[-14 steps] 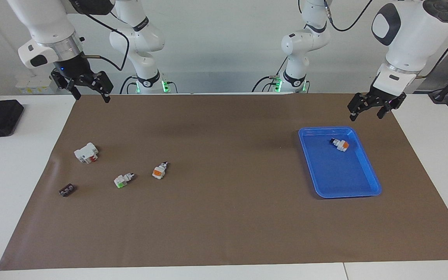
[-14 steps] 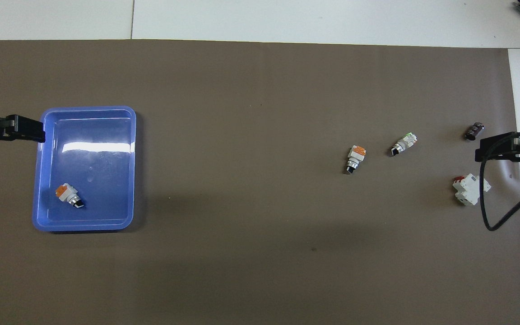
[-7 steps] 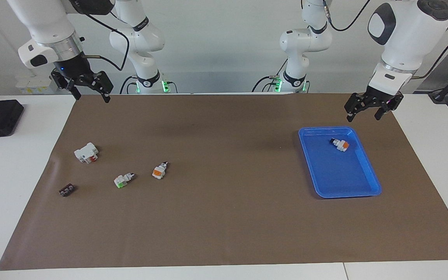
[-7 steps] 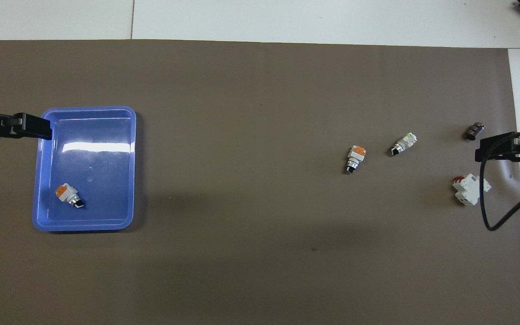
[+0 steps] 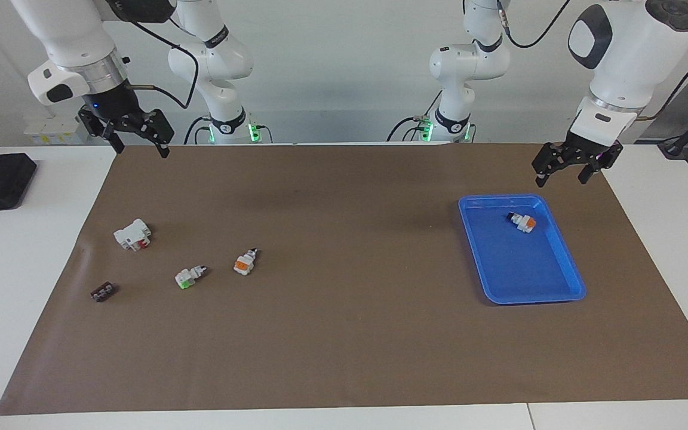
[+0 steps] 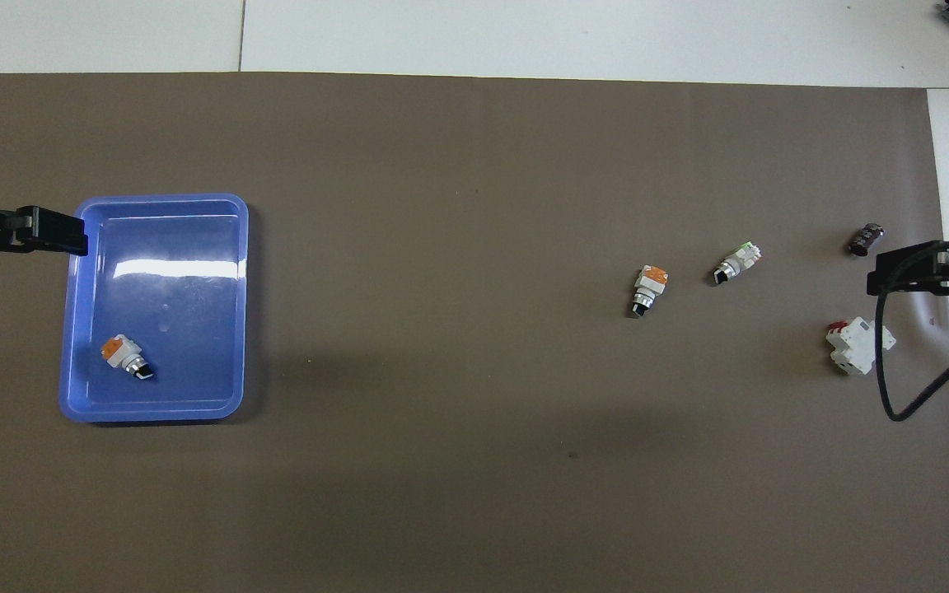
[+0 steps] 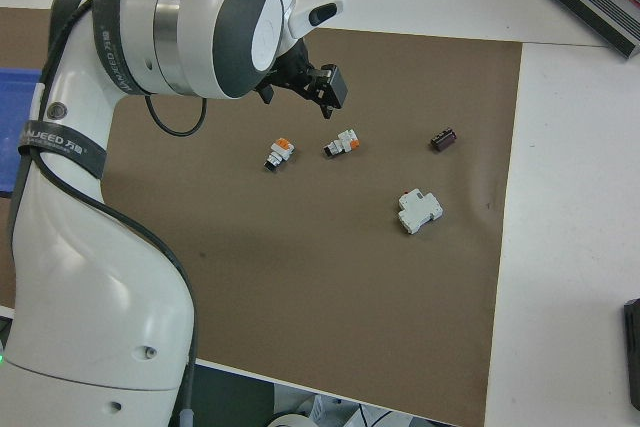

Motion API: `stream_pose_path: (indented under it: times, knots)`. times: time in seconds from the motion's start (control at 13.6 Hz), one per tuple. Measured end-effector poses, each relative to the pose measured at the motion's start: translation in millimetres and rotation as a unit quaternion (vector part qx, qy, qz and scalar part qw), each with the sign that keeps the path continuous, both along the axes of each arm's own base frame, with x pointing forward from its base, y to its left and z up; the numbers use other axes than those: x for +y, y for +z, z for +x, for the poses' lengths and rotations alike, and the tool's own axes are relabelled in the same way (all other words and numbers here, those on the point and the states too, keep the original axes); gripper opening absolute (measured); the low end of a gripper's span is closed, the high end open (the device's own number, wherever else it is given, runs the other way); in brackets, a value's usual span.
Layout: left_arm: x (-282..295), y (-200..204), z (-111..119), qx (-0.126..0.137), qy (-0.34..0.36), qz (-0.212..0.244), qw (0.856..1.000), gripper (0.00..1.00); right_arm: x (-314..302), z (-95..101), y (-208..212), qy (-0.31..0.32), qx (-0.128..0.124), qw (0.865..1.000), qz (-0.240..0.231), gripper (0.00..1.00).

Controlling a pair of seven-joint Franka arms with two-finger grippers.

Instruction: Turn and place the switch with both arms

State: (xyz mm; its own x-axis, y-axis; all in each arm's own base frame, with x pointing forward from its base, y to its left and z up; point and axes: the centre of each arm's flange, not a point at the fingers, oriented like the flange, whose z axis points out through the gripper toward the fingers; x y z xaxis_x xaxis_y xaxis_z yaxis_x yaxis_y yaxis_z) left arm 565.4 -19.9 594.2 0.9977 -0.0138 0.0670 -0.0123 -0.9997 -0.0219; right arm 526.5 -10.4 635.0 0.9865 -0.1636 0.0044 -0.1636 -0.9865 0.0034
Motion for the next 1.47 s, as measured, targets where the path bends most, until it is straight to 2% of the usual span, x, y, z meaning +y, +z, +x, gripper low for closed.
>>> stream_pose_path:
  times: [0.81, 1.25, 1.47]
  knots:
    - [8.0, 0.1, 0.3, 0.000, 0.007, 0.000, 1.000, 1.00, 0.0, 0.0, 0.0, 0.000, 0.000, 1.000, 0.000, 1.00]
    - [-12.3, 1.4, -0.3, -0.002, -0.011, -0.001, 1.000, 1.00, 0.0, 0.0, -0.1, 0.000, 0.000, 1.000, 0.000, 1.00]
    - [-6.3, 6.0, 0.5, -0.006, -0.002, -0.015, 1.000, 1.00, 0.0, 0.0, -0.1, 0.000, 0.000, 1.000, 0.000, 1.00]
